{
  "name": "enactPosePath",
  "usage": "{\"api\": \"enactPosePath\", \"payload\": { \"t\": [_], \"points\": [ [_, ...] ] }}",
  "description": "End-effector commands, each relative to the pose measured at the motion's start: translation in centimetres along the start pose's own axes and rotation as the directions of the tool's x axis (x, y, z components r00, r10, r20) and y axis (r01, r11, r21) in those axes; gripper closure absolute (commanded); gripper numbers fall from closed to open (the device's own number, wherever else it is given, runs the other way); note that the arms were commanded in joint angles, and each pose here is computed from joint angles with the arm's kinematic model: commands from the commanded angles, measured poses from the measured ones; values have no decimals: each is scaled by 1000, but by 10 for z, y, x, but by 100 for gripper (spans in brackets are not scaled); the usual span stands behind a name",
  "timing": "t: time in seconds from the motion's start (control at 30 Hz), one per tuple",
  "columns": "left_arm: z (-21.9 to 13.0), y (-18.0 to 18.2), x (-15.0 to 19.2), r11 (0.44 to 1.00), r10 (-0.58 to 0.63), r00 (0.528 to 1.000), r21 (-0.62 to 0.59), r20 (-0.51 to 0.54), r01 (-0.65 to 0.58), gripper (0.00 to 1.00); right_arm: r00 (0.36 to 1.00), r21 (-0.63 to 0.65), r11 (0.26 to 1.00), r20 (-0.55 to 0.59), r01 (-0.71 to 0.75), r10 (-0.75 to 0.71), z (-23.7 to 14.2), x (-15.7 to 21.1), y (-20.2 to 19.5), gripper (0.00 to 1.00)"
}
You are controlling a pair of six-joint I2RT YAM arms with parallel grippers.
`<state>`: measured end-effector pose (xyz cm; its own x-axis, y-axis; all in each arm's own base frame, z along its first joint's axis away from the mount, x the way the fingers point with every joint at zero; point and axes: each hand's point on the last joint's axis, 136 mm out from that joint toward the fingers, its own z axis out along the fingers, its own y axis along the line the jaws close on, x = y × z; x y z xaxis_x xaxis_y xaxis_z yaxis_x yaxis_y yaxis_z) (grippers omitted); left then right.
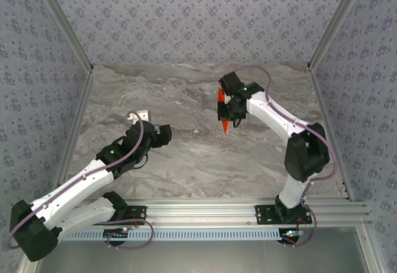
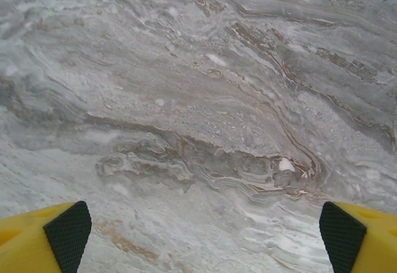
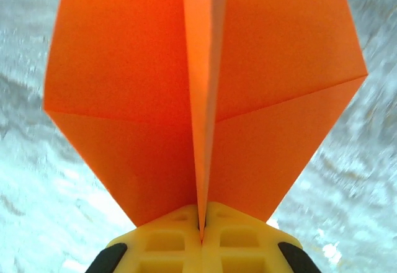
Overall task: Fold a paper plane with a square sheet of paper (fold left side to right side)
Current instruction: Place the paper plane at the center of the table.
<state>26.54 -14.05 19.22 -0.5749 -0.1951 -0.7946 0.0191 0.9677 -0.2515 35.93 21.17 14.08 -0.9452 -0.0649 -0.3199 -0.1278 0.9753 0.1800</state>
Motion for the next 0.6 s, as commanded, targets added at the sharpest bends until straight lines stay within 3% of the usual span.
{"api": "enactPosePath", "payload": {
  "t": [0.0,0.57],
  "points": [
    [-9,7,-16,999,27,999,-36,41,-26,2,991,136,989,-127,60,-43,20,6,-18,98],
    [-4,13,-1,998,36,999,-55,8,-35,2,976,225,971,-218,77,-27,84,-19,-17,98]
  ]
}}
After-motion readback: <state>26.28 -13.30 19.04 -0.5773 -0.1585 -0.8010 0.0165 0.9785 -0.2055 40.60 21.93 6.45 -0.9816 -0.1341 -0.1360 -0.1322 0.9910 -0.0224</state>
